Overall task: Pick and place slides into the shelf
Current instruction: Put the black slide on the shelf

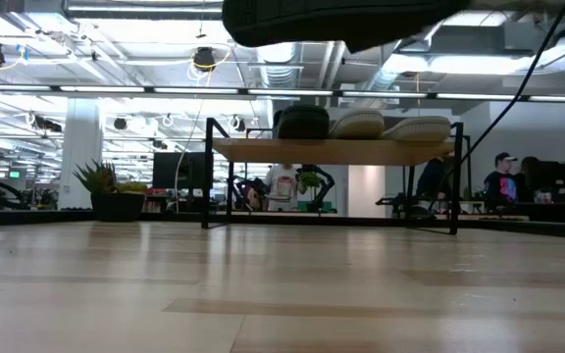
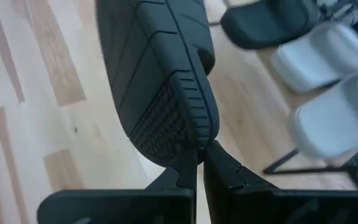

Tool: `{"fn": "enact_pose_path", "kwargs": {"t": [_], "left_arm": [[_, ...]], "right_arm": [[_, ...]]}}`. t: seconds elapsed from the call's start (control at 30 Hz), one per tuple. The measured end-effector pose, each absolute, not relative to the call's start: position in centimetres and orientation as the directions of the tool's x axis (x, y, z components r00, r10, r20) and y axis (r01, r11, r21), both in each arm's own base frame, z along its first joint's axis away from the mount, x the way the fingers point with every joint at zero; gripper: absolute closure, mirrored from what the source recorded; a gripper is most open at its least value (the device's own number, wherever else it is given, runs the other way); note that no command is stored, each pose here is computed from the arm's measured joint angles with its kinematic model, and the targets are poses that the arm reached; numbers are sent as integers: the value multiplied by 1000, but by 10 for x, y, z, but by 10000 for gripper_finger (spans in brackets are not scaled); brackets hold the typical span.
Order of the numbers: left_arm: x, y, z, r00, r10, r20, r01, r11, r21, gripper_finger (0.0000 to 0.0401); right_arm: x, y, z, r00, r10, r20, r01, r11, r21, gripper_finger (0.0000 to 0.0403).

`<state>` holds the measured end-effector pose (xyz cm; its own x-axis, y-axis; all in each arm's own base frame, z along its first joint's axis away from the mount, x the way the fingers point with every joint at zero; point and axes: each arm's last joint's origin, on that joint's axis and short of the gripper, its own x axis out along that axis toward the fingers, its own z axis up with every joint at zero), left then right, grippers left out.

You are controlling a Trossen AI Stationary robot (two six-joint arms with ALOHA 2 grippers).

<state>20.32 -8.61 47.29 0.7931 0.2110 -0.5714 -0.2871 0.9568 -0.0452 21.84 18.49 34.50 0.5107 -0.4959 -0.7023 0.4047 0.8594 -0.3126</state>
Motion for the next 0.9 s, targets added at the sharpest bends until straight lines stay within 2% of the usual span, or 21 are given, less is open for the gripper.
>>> {"fn": "enact_pose_path", "kwargs": {"t": [0.33, 0.53, 0.7, 0.8, 0.9], "left_arm": [[198, -68, 461, 666, 206, -717, -133, 979, 158, 401], [199, -60, 458, 618, 119, -777, 98, 969, 226, 401], [202, -49, 458, 611, 133, -780, -82, 991, 104, 401], [202, -44, 457, 592, 128, -796, -95, 992, 89, 395], [207, -45, 455, 585, 126, -801, -68, 992, 107, 370]], "right_arm": [[229, 173, 368, 540, -497, -679, 355, 866, -351, 402], [230, 172, 368, 539, -497, -680, 353, 866, -354, 402], [230, 172, 368, 539, -497, -680, 353, 866, -353, 402], [230, 172, 368, 539, -497, -680, 353, 866, -353, 402], [230, 172, 368, 539, -497, -680, 353, 866, -353, 402]]}}
